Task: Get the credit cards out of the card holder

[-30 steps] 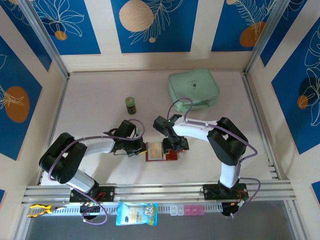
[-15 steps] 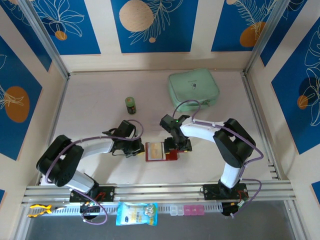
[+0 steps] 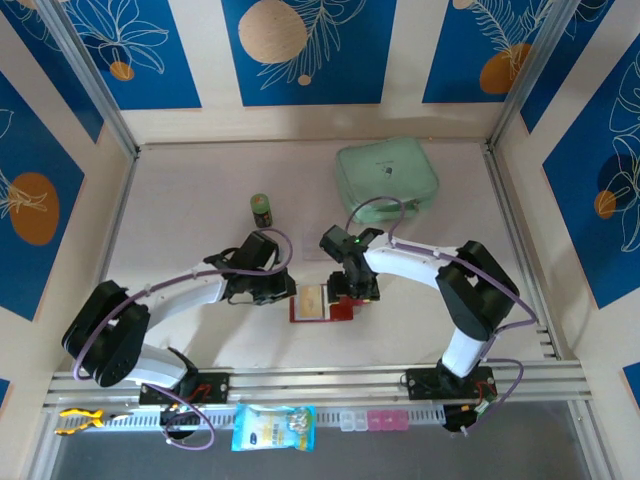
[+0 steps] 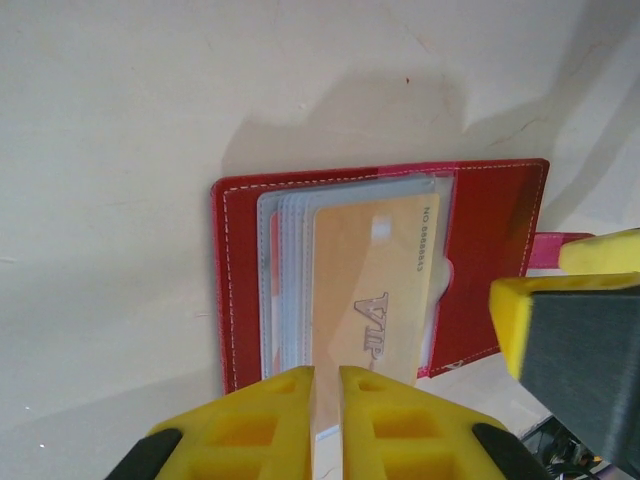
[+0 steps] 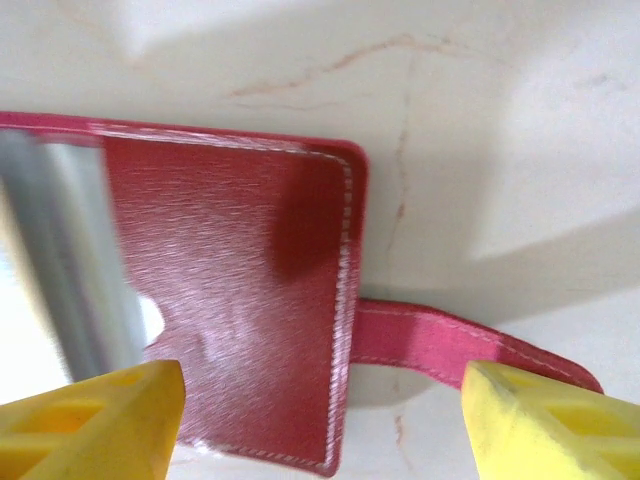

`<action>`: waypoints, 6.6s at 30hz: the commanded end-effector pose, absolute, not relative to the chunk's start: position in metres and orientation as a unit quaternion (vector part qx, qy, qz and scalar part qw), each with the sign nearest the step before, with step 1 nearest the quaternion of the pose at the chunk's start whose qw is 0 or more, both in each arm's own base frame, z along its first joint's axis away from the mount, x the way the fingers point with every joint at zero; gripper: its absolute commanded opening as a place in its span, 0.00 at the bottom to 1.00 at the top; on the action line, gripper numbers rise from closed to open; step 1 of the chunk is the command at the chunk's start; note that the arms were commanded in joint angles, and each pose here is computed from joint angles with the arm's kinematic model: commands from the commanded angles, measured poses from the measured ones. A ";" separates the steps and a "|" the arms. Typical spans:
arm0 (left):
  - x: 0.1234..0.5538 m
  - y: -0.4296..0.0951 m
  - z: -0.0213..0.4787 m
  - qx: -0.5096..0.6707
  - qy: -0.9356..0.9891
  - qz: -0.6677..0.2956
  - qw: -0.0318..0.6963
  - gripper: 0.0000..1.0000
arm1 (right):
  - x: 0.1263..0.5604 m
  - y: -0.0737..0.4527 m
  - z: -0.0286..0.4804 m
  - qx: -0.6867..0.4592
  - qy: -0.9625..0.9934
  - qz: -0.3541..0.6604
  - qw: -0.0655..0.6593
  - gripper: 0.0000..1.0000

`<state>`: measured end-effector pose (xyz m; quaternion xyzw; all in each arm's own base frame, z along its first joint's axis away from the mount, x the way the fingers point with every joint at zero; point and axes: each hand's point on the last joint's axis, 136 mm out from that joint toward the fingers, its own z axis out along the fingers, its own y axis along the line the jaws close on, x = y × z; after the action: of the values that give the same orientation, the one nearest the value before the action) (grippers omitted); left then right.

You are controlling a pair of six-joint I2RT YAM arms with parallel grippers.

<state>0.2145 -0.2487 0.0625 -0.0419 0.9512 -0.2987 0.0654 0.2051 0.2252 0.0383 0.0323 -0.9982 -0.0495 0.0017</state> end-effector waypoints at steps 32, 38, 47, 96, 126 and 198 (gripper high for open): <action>0.195 -0.254 0.020 -0.023 0.962 -0.271 0.017 0.16 | 0.195 0.301 0.045 0.028 -0.950 -0.308 0.032 0.31; 0.192 -0.250 0.016 -0.027 0.964 -0.264 0.014 0.14 | 0.197 0.300 0.043 0.031 -0.951 -0.307 0.031 0.27; 0.191 -0.246 0.014 -0.029 0.966 -0.256 0.014 0.14 | 0.198 0.299 0.035 0.029 -0.953 -0.299 0.033 0.25; 0.208 -0.275 0.062 -0.010 0.950 -0.311 0.041 0.06 | 0.207 0.275 0.071 0.026 -0.934 -0.354 -0.029 0.41; 0.194 -0.268 0.023 -0.002 0.965 -0.261 0.001 0.04 | 0.210 0.275 0.027 0.023 -0.913 -0.408 0.006 0.22; 0.216 -0.245 0.065 -0.041 0.946 -0.304 0.107 0.08 | 0.259 0.240 0.149 0.440 -0.845 -0.239 -0.190 0.00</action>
<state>0.2113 -0.2580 0.0624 -0.0209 0.9465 -0.3096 0.0886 0.2607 0.2446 0.1497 0.3328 -0.8765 -0.2906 -0.1910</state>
